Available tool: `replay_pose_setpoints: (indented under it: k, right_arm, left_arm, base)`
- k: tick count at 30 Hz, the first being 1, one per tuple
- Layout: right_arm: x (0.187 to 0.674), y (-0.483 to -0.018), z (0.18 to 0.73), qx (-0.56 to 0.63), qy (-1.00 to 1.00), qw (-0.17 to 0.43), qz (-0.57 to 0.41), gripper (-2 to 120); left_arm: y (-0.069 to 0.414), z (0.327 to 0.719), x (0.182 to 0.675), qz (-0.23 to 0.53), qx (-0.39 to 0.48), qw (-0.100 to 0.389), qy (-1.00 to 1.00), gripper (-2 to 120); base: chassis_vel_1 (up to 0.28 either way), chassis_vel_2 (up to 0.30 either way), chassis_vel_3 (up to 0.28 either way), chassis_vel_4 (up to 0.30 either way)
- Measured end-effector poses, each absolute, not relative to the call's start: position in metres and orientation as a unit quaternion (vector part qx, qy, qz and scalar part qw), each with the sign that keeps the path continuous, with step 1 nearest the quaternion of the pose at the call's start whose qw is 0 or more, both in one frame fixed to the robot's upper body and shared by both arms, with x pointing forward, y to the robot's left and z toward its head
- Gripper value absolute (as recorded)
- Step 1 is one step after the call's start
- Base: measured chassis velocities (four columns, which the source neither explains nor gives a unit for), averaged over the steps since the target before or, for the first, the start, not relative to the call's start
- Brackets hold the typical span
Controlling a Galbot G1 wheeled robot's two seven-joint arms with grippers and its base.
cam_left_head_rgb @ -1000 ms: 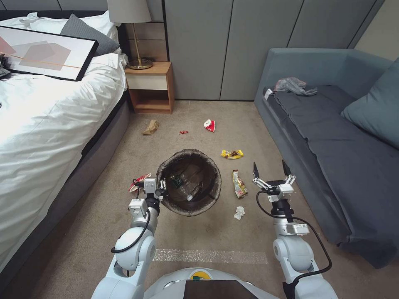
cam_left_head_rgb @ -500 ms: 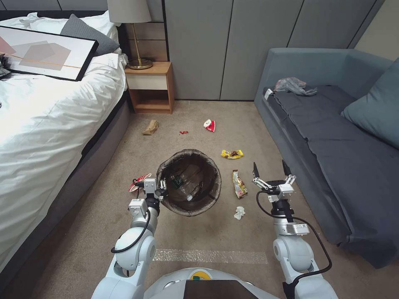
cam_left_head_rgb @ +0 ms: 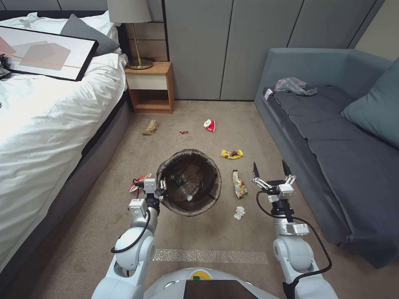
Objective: Pick up the trash bin, then pick up the garbage from the floor and place it into the trash bin.
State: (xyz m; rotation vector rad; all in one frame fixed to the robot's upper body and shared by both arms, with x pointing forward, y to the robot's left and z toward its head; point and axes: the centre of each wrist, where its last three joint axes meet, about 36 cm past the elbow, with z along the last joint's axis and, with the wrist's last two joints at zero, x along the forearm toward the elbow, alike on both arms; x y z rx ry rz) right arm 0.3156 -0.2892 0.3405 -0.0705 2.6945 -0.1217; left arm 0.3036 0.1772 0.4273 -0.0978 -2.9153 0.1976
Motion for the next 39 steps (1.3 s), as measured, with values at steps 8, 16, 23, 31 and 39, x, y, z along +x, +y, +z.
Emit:
replay_pose_setpoints:
  k: [8,16,23,31,39]
  right_arm:
    - [0.3156,-0.2892,0.3405,-0.025,0.974,0.22,-0.044,100]
    - [0.3156,-0.2892,0.3405,-0.025,0.974,0.22,-0.044,100]
    - [0.3156,-0.2892,0.3405,-0.025,0.974,0.22,-0.043,100]
    - [0.3156,-0.2892,0.3405,-0.025,0.974,0.22,-0.043,100]
    - [0.3156,-0.2892,0.3405,-0.025,0.974,0.22,-0.043,100]
  left_arm:
    - [0.1772,0.4273,0.3036,0.067,-0.033,0.109,-0.991,3]
    - [0.1772,0.4273,0.3036,0.067,-0.033,0.109,-0.991,3]
    - [0.1772,0.4272,0.3036,0.067,-0.033,0.109,-0.991,3]
    - [0.1772,0.4273,0.3036,0.067,-0.033,0.109,-0.991,3]
    - [0.1772,0.4272,0.3036,0.067,-0.033,0.109,-0.991,3]
  base:
    - [0.0,0.0,0.0,0.0]
    - [0.0,0.0,0.0,0.0]
    - [0.0,0.0,0.0,0.0]
    - [0.0,0.0,0.0,0.0]
    - [0.0,0.0,0.0,0.0]
